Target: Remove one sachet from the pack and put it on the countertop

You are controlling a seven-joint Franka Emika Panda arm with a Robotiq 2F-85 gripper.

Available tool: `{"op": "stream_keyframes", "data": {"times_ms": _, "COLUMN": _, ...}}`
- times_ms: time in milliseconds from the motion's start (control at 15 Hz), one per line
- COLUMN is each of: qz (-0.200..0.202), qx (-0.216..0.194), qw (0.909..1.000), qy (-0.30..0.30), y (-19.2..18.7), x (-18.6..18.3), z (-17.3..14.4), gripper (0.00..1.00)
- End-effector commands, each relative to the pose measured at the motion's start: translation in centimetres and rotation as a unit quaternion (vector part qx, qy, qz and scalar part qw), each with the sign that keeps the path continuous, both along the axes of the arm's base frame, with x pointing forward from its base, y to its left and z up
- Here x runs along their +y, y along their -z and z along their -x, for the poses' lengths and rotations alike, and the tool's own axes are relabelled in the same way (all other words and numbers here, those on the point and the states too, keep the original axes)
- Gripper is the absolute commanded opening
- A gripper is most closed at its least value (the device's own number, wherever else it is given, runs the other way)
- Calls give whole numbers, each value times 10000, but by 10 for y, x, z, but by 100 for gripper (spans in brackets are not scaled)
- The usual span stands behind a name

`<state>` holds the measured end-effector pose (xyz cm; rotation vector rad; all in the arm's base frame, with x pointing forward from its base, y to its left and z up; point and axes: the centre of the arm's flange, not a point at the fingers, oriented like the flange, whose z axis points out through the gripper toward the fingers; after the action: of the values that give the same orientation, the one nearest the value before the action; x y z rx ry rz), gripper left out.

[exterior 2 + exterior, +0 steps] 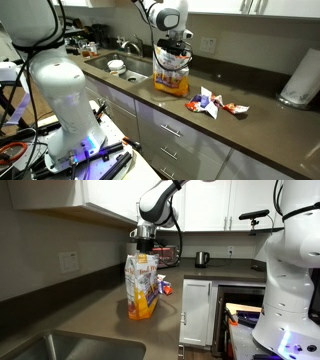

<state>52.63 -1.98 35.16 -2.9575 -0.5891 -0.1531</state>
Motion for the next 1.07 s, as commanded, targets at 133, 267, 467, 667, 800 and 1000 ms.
{"op": "stream_keyframes", "data": {"times_ms": 133, "qz": -72, "qx": 31, "qw": 10000, "qy": -7, "y": 26, "x": 4, "z": -9, "gripper": 100}}
{"op": "stream_keyframes", "data": {"times_ms": 267, "qz": -71, "qx": 192, "qw": 9998, "qy": -21, "y": 44, "x": 6, "z": -7, "gripper": 100}}
{"op": "stream_keyframes", "data": {"times_ms": 467, "qz": -72, "qx": 503, "qw": 9987, "qy": -25, "y": 79, "x": 6, "z": -4, "gripper": 100}}
{"op": "stream_keyframes", "data": {"times_ms": 667, "qz": -102, "qx": 675, "qw": 9977, "qy": -20, "y": 123, "x": 9, "z": -1, "gripper": 100}}
{"op": "stream_keyframes", "data": {"times_ms": 800, "qz": -126, "qx": 626, "qw": 9980, "qy": -35, "y": 151, "x": 14, "z": 0, "gripper": 100}}
{"op": "stream_keyframes", "data": {"times_ms": 1000, "qz": -206, "qx": 673, "qw": 9975, "qy": 8, "y": 187, "x": 24, "z": 2, "gripper": 100}}
